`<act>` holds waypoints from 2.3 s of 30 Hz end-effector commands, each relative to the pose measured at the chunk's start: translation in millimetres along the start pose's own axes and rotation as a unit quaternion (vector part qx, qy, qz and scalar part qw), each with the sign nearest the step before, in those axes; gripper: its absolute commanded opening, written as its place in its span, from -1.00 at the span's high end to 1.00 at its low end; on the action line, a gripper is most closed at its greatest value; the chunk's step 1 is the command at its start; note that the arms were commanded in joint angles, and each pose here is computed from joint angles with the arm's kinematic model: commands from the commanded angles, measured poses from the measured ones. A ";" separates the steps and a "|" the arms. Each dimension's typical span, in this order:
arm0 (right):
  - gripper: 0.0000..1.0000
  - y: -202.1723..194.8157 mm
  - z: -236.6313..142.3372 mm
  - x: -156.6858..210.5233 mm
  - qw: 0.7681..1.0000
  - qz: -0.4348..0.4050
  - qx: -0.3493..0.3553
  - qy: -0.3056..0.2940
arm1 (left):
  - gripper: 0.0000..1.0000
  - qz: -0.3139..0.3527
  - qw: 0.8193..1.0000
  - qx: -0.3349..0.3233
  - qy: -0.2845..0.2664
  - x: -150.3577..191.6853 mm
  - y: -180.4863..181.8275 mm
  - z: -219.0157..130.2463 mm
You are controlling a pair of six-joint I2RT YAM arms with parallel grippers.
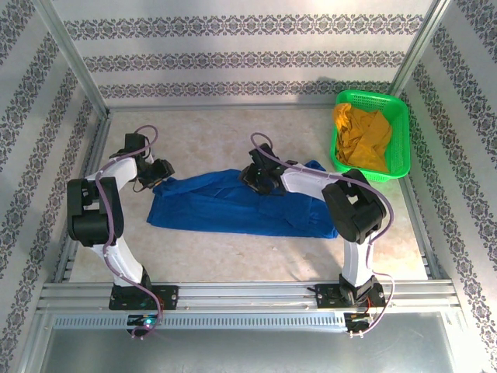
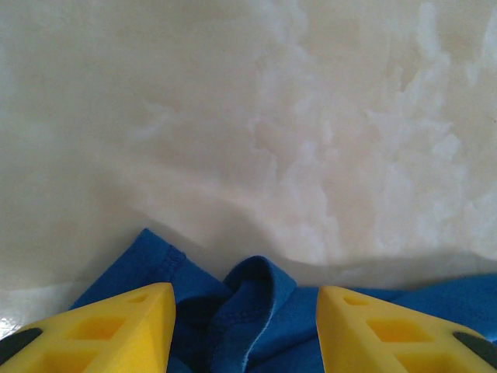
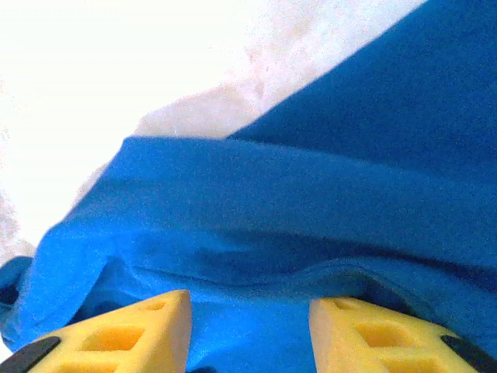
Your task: Fold the inside-out t-shirt
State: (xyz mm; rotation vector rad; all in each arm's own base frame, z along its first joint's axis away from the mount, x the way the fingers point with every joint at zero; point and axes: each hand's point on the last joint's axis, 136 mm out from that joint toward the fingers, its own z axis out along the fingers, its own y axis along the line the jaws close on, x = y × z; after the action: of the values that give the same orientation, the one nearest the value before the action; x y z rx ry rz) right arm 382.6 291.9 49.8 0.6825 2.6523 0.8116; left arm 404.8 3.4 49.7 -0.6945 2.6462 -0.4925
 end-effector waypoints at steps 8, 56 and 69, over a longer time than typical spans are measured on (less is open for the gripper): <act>0.22 -12.1 18.2 -7.0 0.999 0.046 0.002 0.001 | -0.02 0.003 1.000 0.001 0.017 10.2 7.1 9.0; 1.00 -69.6 -4.5 38.3 0.999 0.038 0.011 0.028 | 0.12 0.181 0.982 -0.048 0.001 15.5 -17.3 -2.4; 1.00 -67.7 -3.7 38.2 0.999 0.036 0.010 0.028 | 0.87 0.173 0.985 -0.026 -0.003 15.0 -30.1 13.7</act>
State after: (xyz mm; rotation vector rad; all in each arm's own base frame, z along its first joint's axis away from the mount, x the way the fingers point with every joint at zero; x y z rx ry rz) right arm 325.1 261.1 17.0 0.7595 2.6904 0.8798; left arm 395.2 -27.0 44.0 -0.2602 2.7353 -0.3087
